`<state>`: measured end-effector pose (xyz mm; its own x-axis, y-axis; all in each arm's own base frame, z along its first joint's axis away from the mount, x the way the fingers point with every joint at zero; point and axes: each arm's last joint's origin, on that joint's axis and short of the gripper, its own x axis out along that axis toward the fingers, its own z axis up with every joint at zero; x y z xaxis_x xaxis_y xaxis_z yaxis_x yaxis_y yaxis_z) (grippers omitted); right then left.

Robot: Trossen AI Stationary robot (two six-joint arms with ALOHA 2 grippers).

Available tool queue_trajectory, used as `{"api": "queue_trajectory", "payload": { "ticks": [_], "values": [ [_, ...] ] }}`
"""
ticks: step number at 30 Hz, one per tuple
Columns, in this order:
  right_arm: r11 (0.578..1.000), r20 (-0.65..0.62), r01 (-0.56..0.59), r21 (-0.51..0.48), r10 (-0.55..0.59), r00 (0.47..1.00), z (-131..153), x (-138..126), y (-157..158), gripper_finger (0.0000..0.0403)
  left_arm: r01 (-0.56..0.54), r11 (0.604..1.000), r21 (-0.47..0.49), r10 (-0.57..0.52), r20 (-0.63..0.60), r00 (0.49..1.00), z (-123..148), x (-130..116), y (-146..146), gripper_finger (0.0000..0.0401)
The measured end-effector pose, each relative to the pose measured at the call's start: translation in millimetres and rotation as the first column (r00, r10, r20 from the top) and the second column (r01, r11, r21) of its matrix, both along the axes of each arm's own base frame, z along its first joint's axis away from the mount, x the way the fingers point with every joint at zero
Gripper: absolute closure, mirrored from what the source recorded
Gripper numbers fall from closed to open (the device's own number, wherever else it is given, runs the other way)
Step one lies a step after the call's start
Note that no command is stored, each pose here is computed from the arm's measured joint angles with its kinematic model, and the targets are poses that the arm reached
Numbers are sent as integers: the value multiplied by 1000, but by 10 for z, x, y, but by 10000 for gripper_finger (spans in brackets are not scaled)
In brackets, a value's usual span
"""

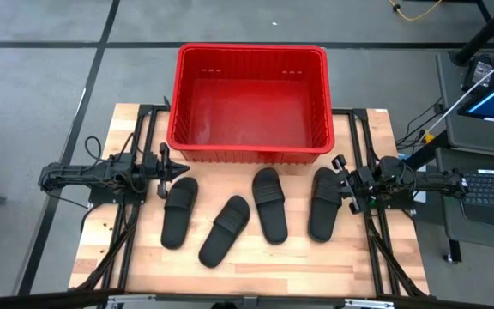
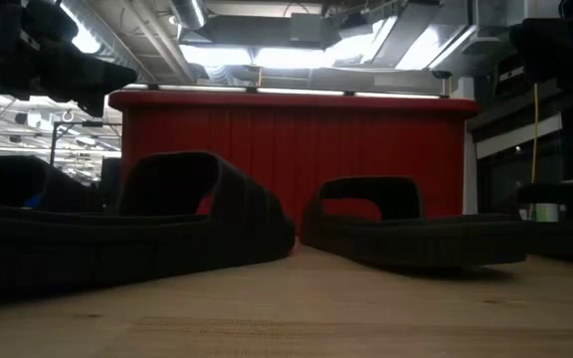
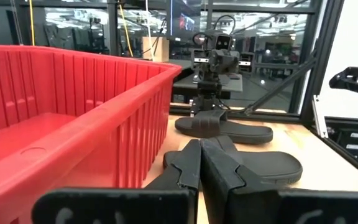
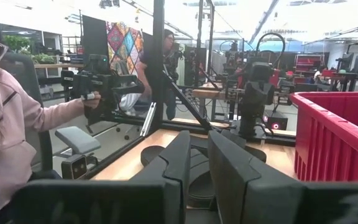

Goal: Pick and place slides into bin
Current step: Put the black slide into the bin

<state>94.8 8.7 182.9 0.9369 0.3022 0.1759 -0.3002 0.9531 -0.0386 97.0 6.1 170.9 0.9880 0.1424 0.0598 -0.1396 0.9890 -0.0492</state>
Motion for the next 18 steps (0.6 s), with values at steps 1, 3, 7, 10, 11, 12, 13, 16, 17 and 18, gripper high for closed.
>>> {"api": "queue_trajectory", "payload": {
  "ticks": [1, 3, 7, 10, 11, 12, 13, 16, 17, 18],
  "values": [
    [1000, 0, 0, 0, 0, 1000, 0, 0, 0, 343, 0, 1000, 2, 0, 0, 1000, 0, 0, 0, 396],
    [1000, 0, 0, 0, 0, 1000, 1, 0, 0, 343, 0, 1000, 3, 0, -1, 1000, 0, 0, 0, 397],
    [1000, 0, 0, 0, 0, 1000, 0, 0, 0, 343, 24, 1000, -3, -24, -3, 1000, -3, 1, -7, 397],
    [1000, 1, 1, 0, -1, 1000, 1, 0, 0, 343, 32, 999, -3, -32, -3, 999, -3, 1, -9, 397],
    [1000, 1, 0, 0, 0, 1000, 1, 0, 0, 343, 32, 999, -3, -32, -3, 999, -4, 1, -9, 397],
    [1000, 0, 1, 0, -1, 1000, 0, 0, 0, 343, 32, 999, -2, -32, -4, 999, -4, 1, -9, 397],
    [1000, 0, 0, 0, 0, 1000, 0, 0, 0, 343, 31, 1000, 2, -31, -5, 999, -4, 1, -9, 397],
    [1000, 0, 1, 0, -1, 1000, 0, 0, 0, 343, 32, 999, 4, -32, -5, 999, -4, 1, -10, 397],
    [1000, 0, 0, 0, 0, 1000, 0, 0, 0, 343, 32, 999, 4, -32, -5, 999, -4, 1, -9, 397],
    [1000, 0, 0, 0, 0, 1000, 0, 0, 0, 343, 32, 999, 5, -32, -5, 999, -4, 1, -10, 397]
  ]
}}
